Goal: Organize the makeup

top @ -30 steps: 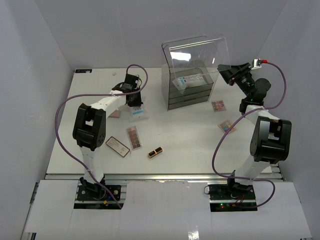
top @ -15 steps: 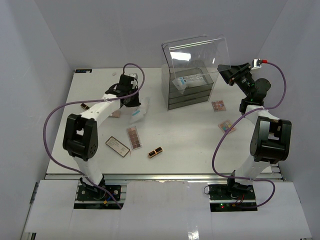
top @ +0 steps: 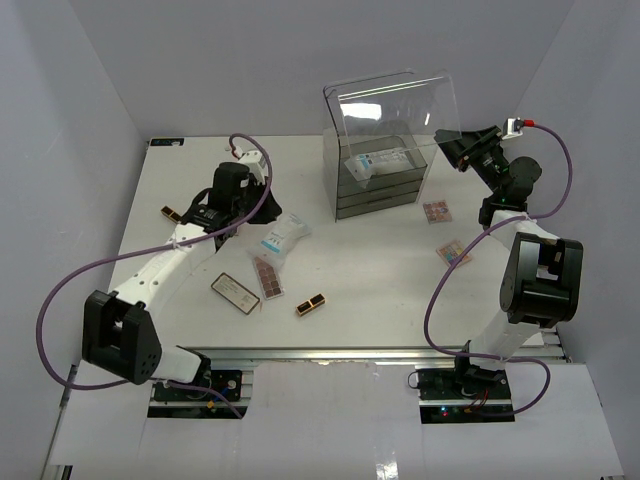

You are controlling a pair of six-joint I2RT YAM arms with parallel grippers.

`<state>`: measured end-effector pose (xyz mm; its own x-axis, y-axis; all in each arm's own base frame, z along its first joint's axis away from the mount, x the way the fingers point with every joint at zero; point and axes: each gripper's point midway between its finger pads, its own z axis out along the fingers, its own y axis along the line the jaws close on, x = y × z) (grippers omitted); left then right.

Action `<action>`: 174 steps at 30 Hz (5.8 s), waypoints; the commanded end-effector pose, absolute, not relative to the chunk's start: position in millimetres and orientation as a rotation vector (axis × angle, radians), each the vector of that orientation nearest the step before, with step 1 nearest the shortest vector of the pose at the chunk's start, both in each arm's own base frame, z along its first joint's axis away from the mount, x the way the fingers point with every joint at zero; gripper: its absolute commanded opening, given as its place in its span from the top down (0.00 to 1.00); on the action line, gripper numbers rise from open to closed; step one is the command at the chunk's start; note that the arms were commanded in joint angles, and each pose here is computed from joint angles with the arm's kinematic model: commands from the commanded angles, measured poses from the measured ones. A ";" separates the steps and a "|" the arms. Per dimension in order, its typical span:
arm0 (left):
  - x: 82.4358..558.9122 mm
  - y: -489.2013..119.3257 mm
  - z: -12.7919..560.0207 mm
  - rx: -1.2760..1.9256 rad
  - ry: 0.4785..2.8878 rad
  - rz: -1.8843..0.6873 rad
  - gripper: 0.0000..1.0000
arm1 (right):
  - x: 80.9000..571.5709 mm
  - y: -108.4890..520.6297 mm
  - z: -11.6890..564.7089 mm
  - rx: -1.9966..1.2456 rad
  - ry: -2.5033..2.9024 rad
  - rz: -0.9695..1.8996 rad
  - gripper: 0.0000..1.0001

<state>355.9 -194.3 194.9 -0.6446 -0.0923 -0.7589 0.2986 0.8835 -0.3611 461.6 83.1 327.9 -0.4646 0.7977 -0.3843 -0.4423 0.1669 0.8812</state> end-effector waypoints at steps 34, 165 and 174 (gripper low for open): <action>397.3 -191.3 63.3 0.453 2.432 0.084 0.88 | 441.7 88.5 350.7 0.243 1.350 1.500 0.59; 393.3 -425.4 250.2 0.965 1.347 0.058 0.09 | 430.8 94.1 349.1 0.218 1.377 1.516 0.59; 320.9 -387.8 216.6 1.003 1.497 -0.152 0.14 | 432.0 92.4 325.2 0.221 1.431 1.463 0.56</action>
<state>359.3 -399.7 188.4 0.1969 0.6113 -0.7665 0.5659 0.5676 0.5981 446.5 89.6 310.8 -0.5005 0.7679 -0.3997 -0.4287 0.1813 0.8851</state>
